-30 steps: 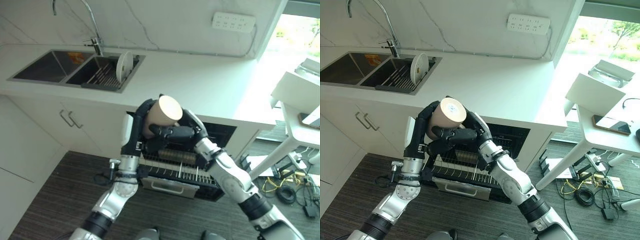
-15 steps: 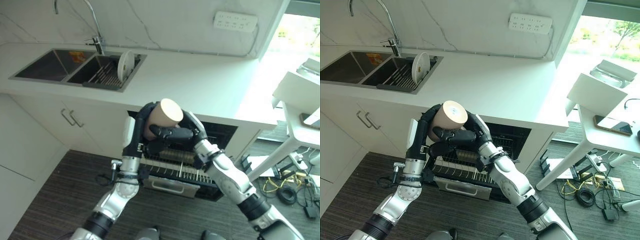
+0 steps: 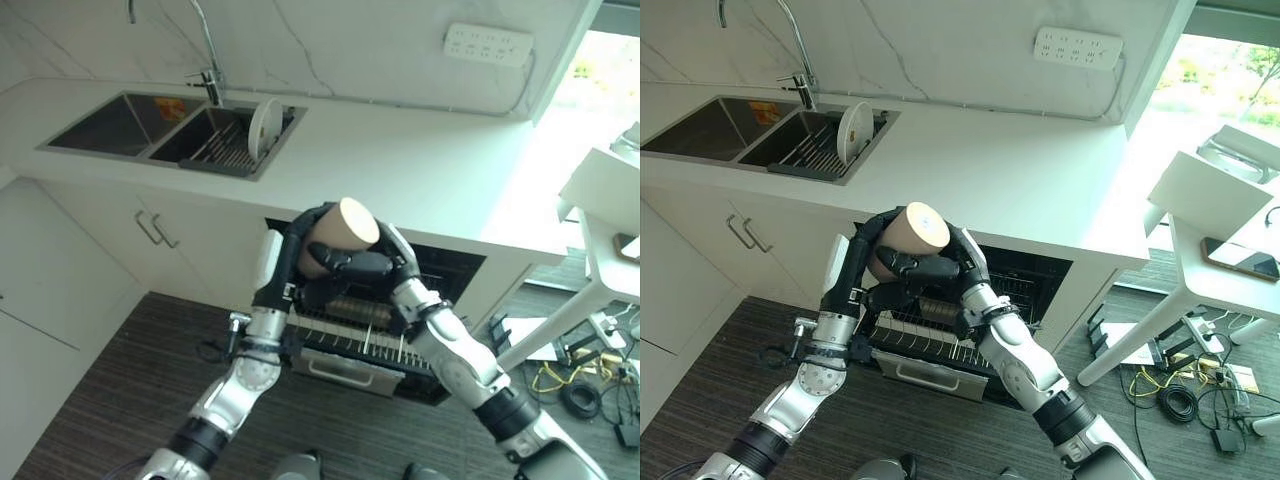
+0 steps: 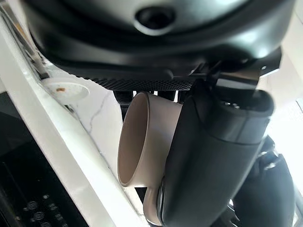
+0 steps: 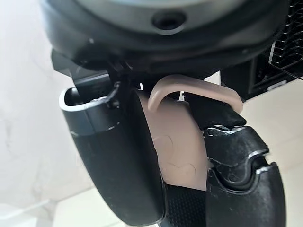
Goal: Place the dishes in the dishwasher.
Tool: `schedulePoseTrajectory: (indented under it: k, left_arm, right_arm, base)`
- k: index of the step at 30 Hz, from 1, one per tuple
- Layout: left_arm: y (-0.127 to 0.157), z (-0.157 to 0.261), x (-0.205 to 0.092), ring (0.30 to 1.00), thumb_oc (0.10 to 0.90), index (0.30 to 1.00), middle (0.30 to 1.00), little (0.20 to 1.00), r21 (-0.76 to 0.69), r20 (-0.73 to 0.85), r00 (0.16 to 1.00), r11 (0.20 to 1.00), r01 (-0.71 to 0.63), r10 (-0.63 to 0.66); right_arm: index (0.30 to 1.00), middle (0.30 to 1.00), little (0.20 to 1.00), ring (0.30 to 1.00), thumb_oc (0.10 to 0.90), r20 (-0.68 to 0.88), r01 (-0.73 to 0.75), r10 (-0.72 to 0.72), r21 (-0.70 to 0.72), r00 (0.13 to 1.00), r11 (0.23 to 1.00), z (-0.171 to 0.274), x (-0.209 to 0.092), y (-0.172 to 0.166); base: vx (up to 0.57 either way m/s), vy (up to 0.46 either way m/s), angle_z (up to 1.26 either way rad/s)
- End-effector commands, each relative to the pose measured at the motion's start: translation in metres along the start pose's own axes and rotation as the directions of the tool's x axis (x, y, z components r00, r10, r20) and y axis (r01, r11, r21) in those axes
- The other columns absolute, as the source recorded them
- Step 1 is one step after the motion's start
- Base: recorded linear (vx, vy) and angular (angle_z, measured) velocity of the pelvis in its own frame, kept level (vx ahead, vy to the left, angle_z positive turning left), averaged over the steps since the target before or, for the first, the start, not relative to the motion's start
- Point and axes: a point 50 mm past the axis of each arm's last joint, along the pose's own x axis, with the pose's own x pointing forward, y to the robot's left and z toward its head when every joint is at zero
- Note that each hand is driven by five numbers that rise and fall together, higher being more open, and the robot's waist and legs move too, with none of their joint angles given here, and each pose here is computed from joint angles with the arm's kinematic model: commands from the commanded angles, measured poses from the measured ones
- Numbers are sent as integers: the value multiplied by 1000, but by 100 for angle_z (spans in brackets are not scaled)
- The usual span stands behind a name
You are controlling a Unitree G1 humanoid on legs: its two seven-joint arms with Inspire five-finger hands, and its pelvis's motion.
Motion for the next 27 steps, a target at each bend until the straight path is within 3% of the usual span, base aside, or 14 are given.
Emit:
schedulePoseTrajectory:
  k: [1,4,8,9,13,15,21,24,27]
  left_arm:
    - [-9,46,25,900,800,900,900,900,-21,273,959,996,86,-77]
    - [-7,43,25,900,800,900,900,900,-42,234,962,987,152,-138]
    - [-7,41,20,900,800,900,900,900,-132,196,916,916,379,-351]
    - [9,41,16,900,800,900,900,900,-274,184,909,869,412,-374]
    - [37,35,-1,900,800,900,900,900,-385,175,888,801,459,-424]
    - [52,33,-8,900,800,900,900,900,-498,210,871,718,486,-444]
    - [66,25,-20,900,800,900,900,900,-578,215,828,616,535,-518]
    - [81,23,-21,900,800,900,900,900,-589,213,865,647,484,-454]
    - [120,18,-27,900,800,900,900,900,-551,184,950,774,311,-251]
  right_arm:
    - [300,300,300,300,400,532,-132,-2,213,847,968,98,21,34]
    - [300,300,300,300,400,598,-87,-71,231,798,969,111,12,20]
    - [300,300,300,300,400,697,-7,-177,253,694,967,135,-10,-7]
    - [300,300,300,300,400,728,29,-215,259,651,965,141,-25,-23]
    - [300,300,300,300,400,724,62,-222,242,653,968,137,-37,-36]
    - [300,300,300,300,400,709,92,-247,251,660,964,131,-42,-44]
    - [300,300,300,300,400,696,105,-254,249,672,963,127,-45,-53]
    - [300,300,300,300,400,690,102,-245,242,681,965,126,-45,-52]
    - [300,300,300,300,400,681,108,-250,244,688,964,123,-45,-54]
  base:
    - [0,0,0]
    - [0,0,0]
    - [6,24,0]
    - [20,60,-1]
    - [-8,30,1]
    - [-24,26,4]
    - [-4,3,2]
    - [-1,4,1]
    - [-9,-10,-3]
